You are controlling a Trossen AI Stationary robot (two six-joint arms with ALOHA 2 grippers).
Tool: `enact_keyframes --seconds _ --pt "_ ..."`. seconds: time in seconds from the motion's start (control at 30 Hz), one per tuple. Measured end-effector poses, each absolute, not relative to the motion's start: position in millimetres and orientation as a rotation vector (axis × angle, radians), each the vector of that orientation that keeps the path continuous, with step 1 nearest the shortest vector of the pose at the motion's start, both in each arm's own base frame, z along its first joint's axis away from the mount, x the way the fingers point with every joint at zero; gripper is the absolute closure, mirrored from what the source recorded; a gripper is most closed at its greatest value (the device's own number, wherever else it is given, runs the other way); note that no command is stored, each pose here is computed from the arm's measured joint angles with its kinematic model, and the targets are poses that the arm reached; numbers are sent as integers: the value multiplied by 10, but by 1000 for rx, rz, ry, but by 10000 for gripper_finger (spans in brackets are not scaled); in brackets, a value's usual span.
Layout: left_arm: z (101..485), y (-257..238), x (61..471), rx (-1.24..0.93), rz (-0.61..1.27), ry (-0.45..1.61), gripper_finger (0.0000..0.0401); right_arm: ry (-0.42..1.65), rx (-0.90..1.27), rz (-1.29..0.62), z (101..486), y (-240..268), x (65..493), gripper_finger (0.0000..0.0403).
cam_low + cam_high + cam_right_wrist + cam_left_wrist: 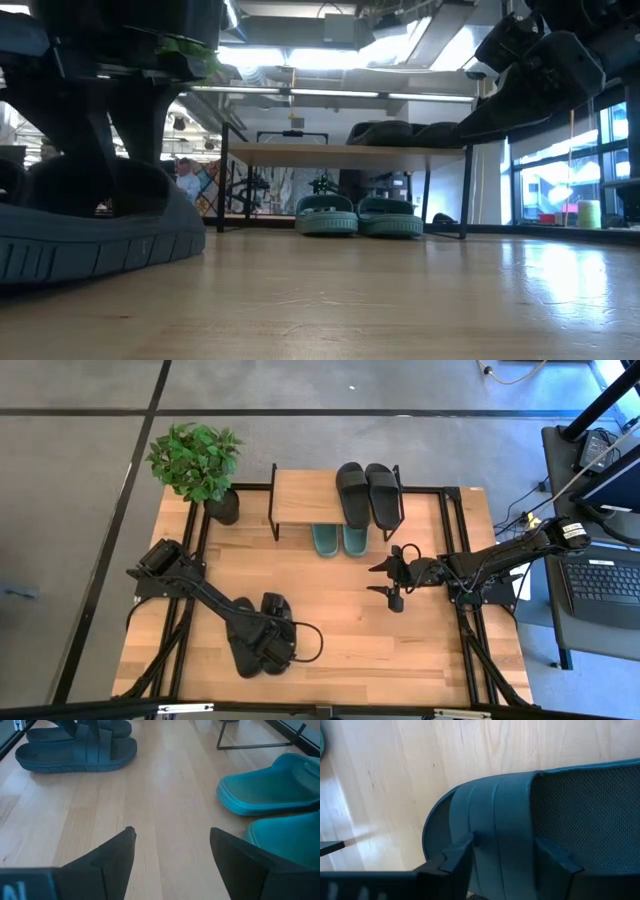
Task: Pick and place slides into the shelf
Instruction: Put the black slide on the shelf
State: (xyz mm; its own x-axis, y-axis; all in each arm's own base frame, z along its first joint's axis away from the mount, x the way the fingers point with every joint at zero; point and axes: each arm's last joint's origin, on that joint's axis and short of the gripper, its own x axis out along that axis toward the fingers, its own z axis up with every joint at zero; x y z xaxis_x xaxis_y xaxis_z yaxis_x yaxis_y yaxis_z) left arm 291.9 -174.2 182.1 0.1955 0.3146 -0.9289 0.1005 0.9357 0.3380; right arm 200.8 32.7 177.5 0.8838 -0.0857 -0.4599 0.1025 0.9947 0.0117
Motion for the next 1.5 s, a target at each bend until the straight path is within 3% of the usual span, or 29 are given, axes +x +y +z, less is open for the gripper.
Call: enact_keyframes --seconds 0.33,0.53,0.87,1.13,1.5 --pt "1832 -1693 2928 382 163 1382 390 477 35 -97 1775 328 2008 146" --pt "1949 -1609 2904 436 216 1405 395 477 35 -98 1775 328 2008 146" --pt "2863 -1164 3049 631 582 1174 399 471 27 -95 1781 328 2011 146" --pt "3354 -212 3432 638 810 1102 399 469 9 -91 1784 328 2012 146" --pt "3557 1006 3690 589 811 1023 399 470 -13 -86 1783 328 2012 146"
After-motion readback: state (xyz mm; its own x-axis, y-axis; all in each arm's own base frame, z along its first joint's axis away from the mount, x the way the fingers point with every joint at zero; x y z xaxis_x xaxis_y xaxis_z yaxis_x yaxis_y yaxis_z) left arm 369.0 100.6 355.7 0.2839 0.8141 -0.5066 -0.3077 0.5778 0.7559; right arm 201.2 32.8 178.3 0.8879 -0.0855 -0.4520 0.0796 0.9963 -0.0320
